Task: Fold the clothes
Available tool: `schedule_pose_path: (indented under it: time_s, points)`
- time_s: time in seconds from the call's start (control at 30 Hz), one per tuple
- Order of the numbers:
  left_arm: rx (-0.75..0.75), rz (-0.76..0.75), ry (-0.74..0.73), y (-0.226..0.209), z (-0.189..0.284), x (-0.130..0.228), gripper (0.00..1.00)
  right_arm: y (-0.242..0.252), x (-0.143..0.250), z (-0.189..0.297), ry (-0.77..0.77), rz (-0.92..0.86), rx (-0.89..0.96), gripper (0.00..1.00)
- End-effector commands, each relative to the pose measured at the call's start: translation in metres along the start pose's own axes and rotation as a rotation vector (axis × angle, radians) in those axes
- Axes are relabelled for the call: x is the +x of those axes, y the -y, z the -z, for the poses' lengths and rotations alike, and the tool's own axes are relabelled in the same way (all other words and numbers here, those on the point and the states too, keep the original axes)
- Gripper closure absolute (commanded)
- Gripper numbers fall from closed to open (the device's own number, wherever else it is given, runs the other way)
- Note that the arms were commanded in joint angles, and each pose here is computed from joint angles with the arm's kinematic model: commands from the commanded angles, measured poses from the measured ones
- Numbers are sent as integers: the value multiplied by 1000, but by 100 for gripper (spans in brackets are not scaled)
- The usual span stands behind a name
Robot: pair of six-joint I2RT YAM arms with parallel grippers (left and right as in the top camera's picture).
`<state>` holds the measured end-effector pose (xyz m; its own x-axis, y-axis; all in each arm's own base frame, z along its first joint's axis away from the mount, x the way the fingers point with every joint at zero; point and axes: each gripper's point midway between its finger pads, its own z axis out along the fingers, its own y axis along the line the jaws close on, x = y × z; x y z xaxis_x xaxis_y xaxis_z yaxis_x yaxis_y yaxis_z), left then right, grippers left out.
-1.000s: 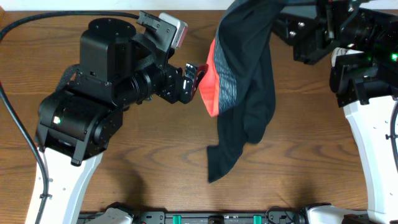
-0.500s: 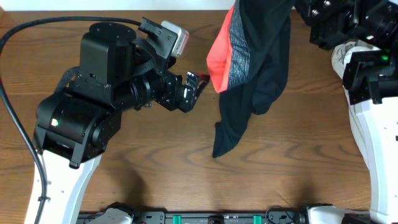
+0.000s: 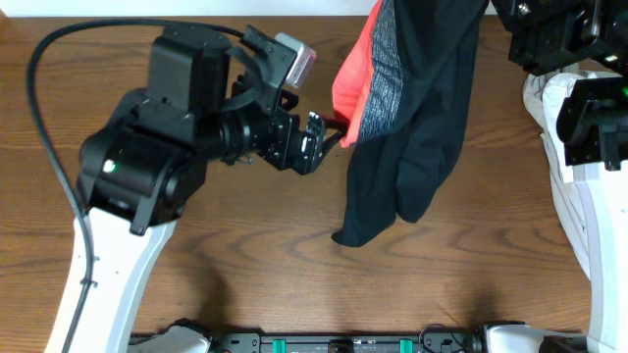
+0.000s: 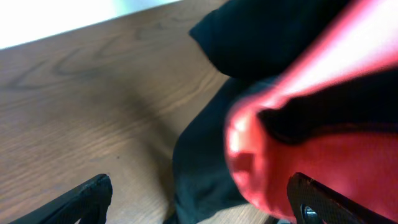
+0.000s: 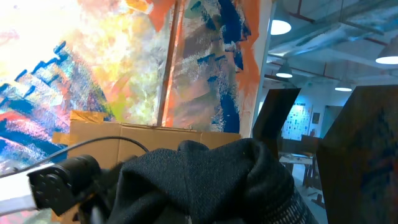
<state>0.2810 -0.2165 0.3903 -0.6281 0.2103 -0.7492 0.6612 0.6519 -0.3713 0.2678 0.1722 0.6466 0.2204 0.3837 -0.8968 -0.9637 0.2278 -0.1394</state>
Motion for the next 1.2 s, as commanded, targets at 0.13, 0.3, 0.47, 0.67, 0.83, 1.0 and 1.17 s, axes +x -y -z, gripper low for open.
schedule_pose_path:
  time_s: [0.13,0.3,0.47,0.67,0.83,1.0,1.17]
  points:
    - [101,-22,15,14,-8,-9,17,-7,-26,-1,61,51,20,98]
    - [179,-41,35,27,-6,-15,25,-6,-26,-1,60,48,22,97]
    - [199,-43,36,31,-5,-15,42,-6,-26,-1,63,49,23,96]
    - [272,-45,33,43,-3,-15,42,-5,-29,-1,76,51,32,97]
    - [301,-56,15,51,-10,-12,70,-5,-30,-1,80,52,34,97]
    - [313,-76,18,56,-12,-13,94,-5,-29,0,74,52,32,96]
    - [159,-94,102,33,12,-24,94,7,-15,8,-7,-1,58,95]
